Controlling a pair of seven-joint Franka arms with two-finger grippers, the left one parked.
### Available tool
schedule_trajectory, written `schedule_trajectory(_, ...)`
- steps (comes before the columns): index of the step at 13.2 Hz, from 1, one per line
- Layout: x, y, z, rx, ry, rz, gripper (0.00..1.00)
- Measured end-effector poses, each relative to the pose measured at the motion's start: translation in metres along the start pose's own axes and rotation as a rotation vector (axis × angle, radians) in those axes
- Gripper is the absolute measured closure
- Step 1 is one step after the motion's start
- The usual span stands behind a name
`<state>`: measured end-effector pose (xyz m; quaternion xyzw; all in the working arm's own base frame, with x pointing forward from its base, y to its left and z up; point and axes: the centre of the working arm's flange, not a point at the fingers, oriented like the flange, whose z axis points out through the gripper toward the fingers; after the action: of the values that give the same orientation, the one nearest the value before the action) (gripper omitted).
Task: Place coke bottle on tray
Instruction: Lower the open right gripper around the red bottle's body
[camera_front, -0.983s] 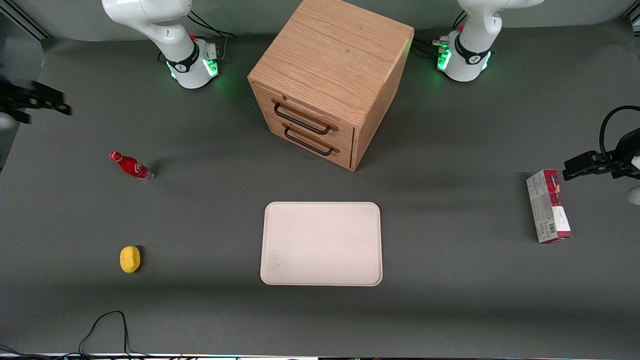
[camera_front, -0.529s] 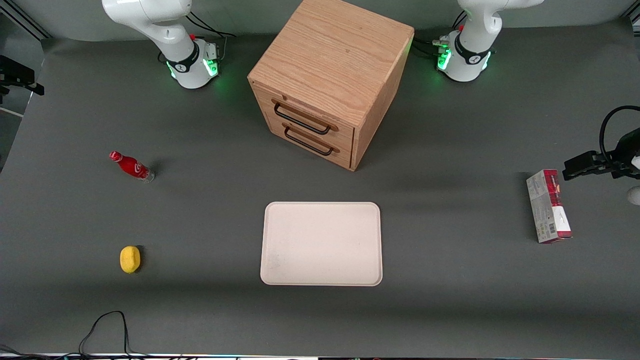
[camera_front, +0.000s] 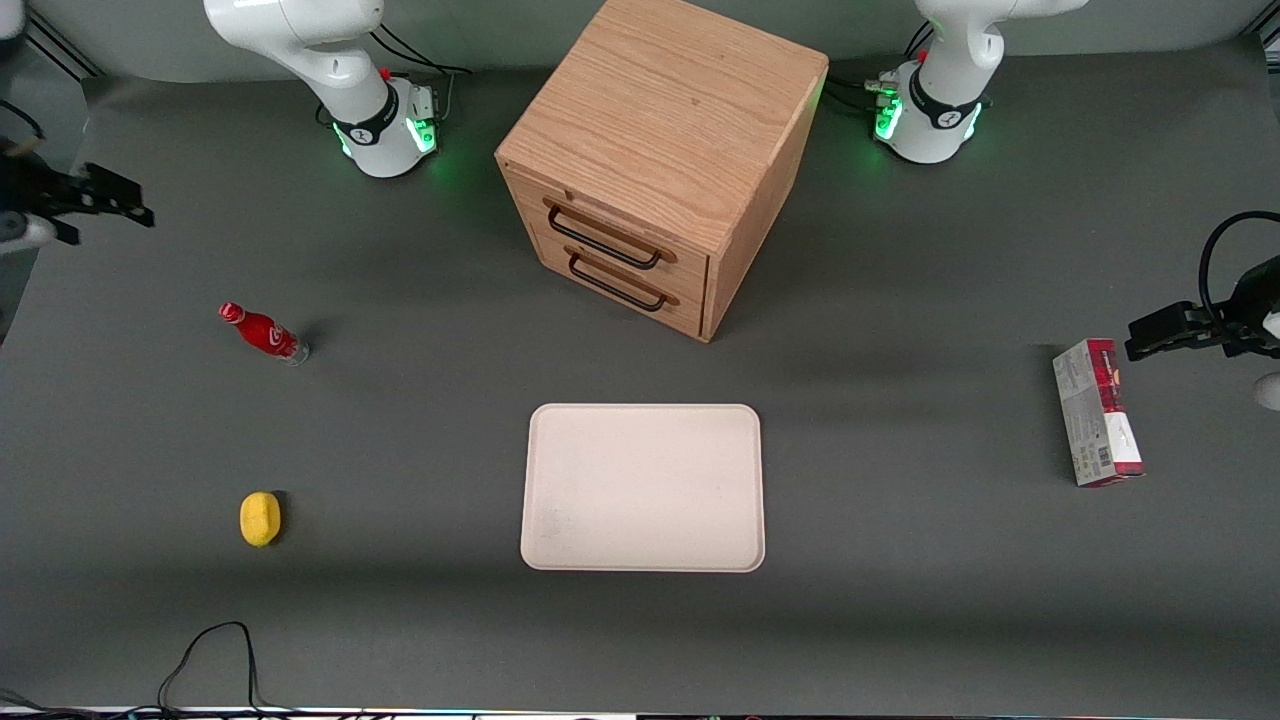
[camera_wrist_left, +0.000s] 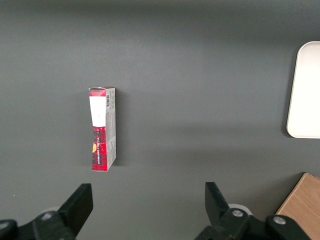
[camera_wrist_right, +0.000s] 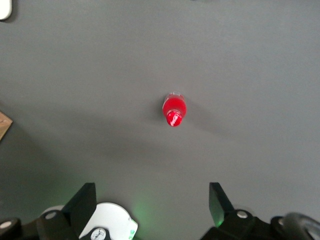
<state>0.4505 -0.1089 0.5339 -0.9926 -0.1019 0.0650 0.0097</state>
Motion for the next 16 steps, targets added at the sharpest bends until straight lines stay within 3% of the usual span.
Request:
schedule_trajectory(8,-0.001,0.002,0.14,-0.039,0.12,-0.005,0.0)
schedule_trajectory(16,0.005,0.011,0.187,-0.051,0.111,0.011,0.0)
